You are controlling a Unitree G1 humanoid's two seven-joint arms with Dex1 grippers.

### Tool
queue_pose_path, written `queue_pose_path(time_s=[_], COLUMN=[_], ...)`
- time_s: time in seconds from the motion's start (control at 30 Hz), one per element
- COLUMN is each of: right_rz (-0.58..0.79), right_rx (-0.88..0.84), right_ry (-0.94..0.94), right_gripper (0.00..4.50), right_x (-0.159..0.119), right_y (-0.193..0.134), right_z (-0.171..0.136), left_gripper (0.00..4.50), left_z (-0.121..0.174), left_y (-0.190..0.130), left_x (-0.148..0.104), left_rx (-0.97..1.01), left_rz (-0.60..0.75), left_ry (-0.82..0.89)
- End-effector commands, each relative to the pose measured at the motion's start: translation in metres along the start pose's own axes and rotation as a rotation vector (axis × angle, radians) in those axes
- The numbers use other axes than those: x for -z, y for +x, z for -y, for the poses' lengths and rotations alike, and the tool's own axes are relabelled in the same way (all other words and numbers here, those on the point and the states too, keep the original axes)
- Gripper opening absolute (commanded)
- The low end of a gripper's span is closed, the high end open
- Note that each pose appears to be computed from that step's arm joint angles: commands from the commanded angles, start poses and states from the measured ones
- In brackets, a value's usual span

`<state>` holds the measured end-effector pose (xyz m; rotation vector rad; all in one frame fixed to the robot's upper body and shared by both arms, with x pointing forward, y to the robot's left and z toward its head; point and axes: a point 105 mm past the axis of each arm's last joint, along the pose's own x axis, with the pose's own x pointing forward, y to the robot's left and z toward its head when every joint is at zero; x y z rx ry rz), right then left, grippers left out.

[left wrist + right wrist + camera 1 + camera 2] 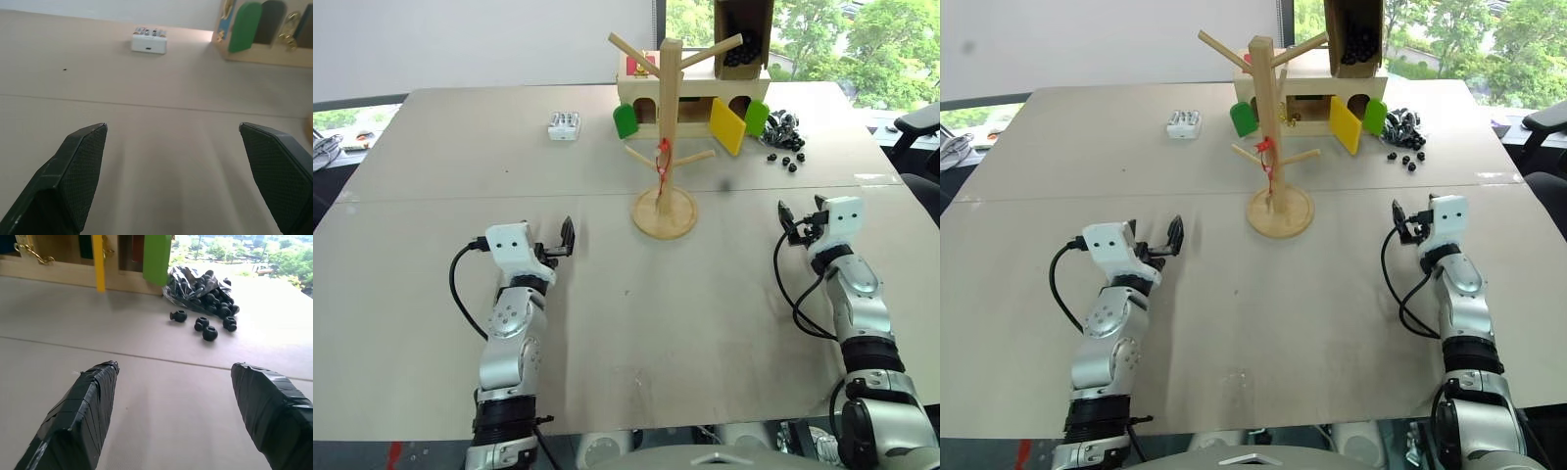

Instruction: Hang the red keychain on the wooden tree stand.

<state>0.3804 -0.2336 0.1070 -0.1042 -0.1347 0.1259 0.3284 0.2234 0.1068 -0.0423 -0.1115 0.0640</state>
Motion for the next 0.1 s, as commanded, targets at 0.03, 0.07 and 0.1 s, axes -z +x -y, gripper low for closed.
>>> queue_pose_path(time_s=[0.03,0.07,0.1], right_rz=[0.068,0.068,0.069], right_rx=[0.027,0.028,0.028], right_ry=[-0.002,0.000,0.001], right_gripper=[3.95,3.95,3.95], right_x=[-0.0124,-0.0119,-0.0116], right_y=[-0.0007,-0.0012,-0.0015], right_z=[0.0027,0.0023,0.0020], left_gripper=[4.50,4.50,4.50], left_z=[-0.0023,-0.0014,-0.0009], left_y=[0.0004,0.0002,0.0002], left_x=[-0.0107,-0.0099,-0.0082], left_rx=[-0.009,-0.004,-0.002], left_rz=[0.054,0.050,0.039], left_ry=[0.043,0.048,0.048])
